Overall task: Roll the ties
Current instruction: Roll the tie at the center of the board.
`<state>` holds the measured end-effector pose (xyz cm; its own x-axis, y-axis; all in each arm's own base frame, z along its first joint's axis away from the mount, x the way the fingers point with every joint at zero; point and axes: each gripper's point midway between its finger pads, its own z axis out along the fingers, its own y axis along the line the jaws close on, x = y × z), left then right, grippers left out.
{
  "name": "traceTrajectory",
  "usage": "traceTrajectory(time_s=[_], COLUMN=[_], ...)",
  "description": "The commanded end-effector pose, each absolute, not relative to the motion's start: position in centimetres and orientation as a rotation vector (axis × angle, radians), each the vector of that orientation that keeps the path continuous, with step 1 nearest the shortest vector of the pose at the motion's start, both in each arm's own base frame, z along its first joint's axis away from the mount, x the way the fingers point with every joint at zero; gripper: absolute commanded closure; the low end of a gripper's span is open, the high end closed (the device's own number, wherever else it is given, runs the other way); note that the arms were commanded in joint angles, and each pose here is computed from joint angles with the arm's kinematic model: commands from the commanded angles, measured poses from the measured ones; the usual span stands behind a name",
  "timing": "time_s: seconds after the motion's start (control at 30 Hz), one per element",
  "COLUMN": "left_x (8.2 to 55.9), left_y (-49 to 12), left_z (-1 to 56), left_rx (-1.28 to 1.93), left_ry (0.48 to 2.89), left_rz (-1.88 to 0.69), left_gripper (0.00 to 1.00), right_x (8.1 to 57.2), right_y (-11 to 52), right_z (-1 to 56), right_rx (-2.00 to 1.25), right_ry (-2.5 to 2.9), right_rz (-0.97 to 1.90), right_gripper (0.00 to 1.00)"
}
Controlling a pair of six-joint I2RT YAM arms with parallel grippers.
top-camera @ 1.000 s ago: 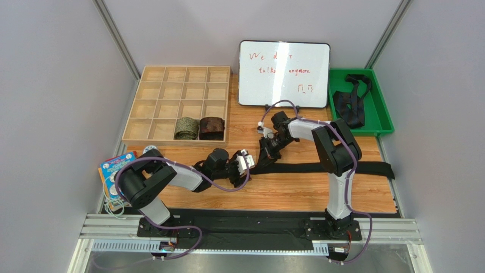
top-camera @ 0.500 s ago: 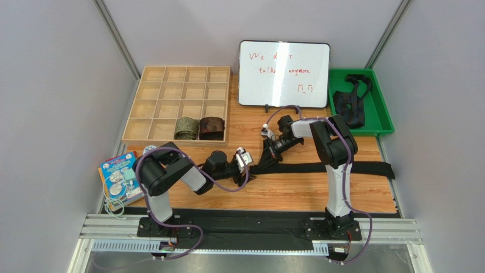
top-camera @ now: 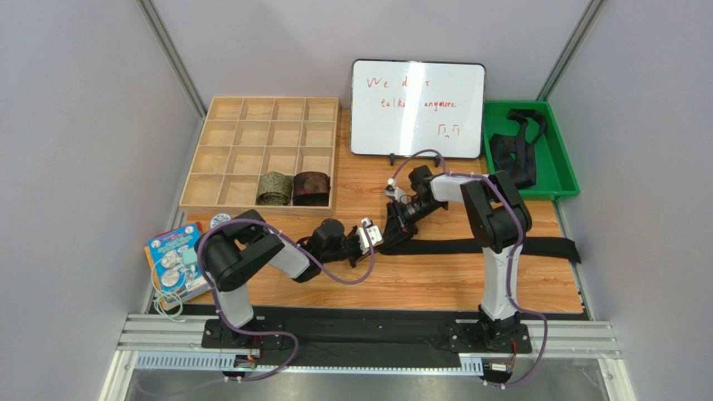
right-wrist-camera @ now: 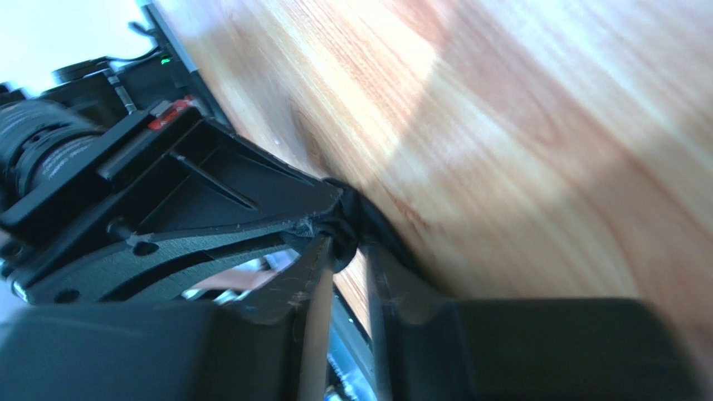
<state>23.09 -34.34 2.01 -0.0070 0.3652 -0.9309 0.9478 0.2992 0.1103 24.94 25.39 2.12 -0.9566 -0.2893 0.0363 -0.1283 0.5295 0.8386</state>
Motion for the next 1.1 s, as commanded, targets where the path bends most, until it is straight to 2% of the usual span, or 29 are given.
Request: traceTrajectory(time_s=[0.0,0.07,0.1,0.27,0.6,0.83,0.93,1.07], left_x=[22.9,22.7,22.8,22.6,23.0,22.9,22.9,22.8], left_y=[-33.0,-32.7,-32.7,-32.5,-32.2,-32.3,-32.5,-32.6], left_z=[0.5,0.4,0.4,0.4,0.3,0.3,0.4,0.5], left_rx=[1.351,1.370,1.373,1.398,1.405,1.387,1.374,1.374], left_ry=[1.668,1.683,1.686,1.693,1.746,1.773,1.781,1.784], left_rz=[-0.629,-0.615,-0.611,-0.602,-0.569,-0.582,-0.598,-0.607], left_gripper=[0.93,0.94,0.94,0.91,0.89,0.88,0.88,0.87], right_x=[28.2,28.1,28.2,27.5,26.3,25.8,26.2,26.5], right_y=[24.7,24.3,24.2,25.1,27.7,27.2,27.5,28.0], right_z=[4.9,6.1,7.0,8.3,4.8,2.6,2.4,1.7], right_rx=[0.493,0.497,0.507,0.426,0.352,0.324,0.320,0.296], right_ry=[-2.840,-2.874,-2.896,-2.872,-2.803,-2.806,-2.828,-2.823], right_rz=[-1.284,-1.263,-1.269,-1.320,-1.261,-1.207,-1.243,-1.261], right_gripper=[0.64,0.58,0.58,0.66,0.69,0.65,0.59,0.61])
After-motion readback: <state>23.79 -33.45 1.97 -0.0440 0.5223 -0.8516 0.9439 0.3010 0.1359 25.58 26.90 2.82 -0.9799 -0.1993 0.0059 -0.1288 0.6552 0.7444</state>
